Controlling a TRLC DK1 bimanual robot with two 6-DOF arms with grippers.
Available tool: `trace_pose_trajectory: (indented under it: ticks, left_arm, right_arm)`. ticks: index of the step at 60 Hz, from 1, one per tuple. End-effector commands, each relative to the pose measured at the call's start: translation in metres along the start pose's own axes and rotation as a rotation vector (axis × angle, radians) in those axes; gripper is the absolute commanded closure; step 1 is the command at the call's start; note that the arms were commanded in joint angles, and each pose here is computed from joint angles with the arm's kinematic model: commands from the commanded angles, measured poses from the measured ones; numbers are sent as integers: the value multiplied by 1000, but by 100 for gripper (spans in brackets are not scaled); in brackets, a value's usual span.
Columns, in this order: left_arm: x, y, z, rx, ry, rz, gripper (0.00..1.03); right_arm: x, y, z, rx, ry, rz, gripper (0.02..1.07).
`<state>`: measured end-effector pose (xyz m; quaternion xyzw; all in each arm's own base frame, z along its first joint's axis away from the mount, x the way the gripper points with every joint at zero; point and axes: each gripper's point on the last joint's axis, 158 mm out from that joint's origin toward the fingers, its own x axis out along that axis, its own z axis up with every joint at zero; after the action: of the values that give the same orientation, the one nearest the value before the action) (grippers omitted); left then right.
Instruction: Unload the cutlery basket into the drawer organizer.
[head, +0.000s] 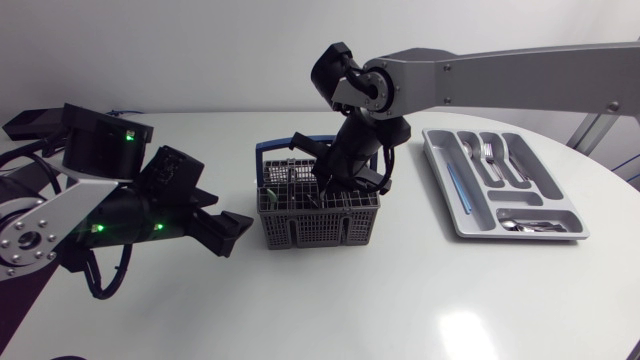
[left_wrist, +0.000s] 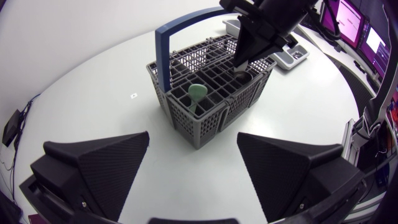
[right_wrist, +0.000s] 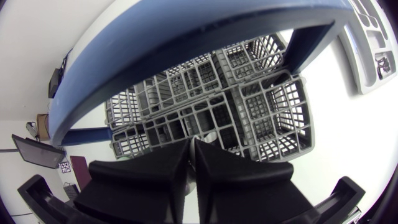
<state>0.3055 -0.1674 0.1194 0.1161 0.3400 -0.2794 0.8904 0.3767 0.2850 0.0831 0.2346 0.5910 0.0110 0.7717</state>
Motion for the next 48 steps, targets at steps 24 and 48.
trace_pose_trajectory:
  ticks: [24, 48]
  left_arm:
    - [0, -13, -9, 37, 15, -32, 4]
    - [0, -12, -10, 37, 19, -29, 4]
  right_arm:
    - [-42, 13, -7, -44, -34, 54, 101]
    - [-100, 30, -6, -18, -95, 163, 101]
